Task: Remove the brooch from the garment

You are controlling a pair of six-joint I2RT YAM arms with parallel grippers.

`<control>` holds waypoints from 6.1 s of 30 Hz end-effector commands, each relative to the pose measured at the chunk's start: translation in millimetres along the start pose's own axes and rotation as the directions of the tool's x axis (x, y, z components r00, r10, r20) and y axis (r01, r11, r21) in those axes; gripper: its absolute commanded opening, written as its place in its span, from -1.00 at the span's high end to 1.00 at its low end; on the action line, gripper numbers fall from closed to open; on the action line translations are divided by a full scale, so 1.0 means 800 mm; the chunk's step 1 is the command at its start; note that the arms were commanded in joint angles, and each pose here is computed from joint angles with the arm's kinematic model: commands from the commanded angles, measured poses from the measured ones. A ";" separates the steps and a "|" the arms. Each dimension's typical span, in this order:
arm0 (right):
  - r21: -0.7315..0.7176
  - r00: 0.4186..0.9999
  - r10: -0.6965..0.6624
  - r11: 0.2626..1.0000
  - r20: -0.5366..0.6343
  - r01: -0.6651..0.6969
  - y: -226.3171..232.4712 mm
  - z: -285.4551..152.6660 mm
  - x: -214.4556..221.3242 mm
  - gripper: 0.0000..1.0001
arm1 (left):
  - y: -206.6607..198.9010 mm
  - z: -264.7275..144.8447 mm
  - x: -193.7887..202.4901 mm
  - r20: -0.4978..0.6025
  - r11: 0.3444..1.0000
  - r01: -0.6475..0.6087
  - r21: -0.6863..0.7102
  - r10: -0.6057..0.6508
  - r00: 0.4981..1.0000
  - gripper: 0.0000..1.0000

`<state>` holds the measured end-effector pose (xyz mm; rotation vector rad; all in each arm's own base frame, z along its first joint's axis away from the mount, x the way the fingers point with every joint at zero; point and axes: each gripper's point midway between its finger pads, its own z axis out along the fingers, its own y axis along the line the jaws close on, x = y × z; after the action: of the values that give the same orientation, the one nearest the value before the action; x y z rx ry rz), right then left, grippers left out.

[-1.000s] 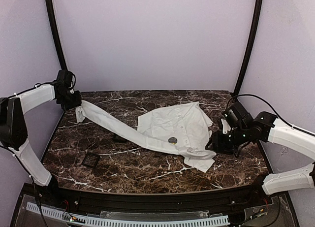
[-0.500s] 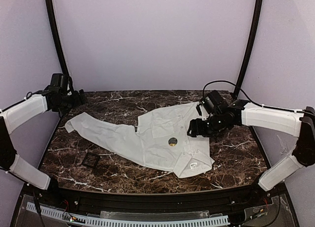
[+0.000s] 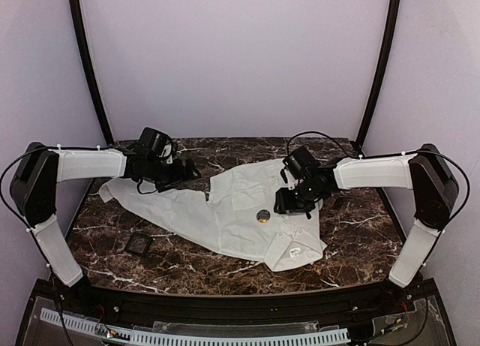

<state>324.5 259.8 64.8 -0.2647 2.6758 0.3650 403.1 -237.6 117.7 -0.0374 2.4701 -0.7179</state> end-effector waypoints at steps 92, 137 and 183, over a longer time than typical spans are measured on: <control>0.157 0.919 -0.241 0.967 0.313 0.200 0.035 0.032 0.000 0.10 | -0.196 -0.003 0.066 0.291 0.824 -0.506 0.256 0.433 0.853 -0.82; -0.661 0.848 -0.139 0.567 0.512 0.492 0.129 -0.151 0.035 0.24 | -0.262 -0.028 0.184 0.364 0.421 -0.761 0.494 0.694 0.621 -0.53; -0.179 0.769 -0.171 0.920 0.616 0.348 0.123 -0.167 0.002 -0.25 | -0.275 -0.035 0.161 0.394 0.512 -0.721 0.466 0.610 0.688 0.98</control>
<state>236.5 312.9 193.4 -0.5920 1.9415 0.7563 249.2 -433.0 163.0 1.0450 1.7600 -1.0147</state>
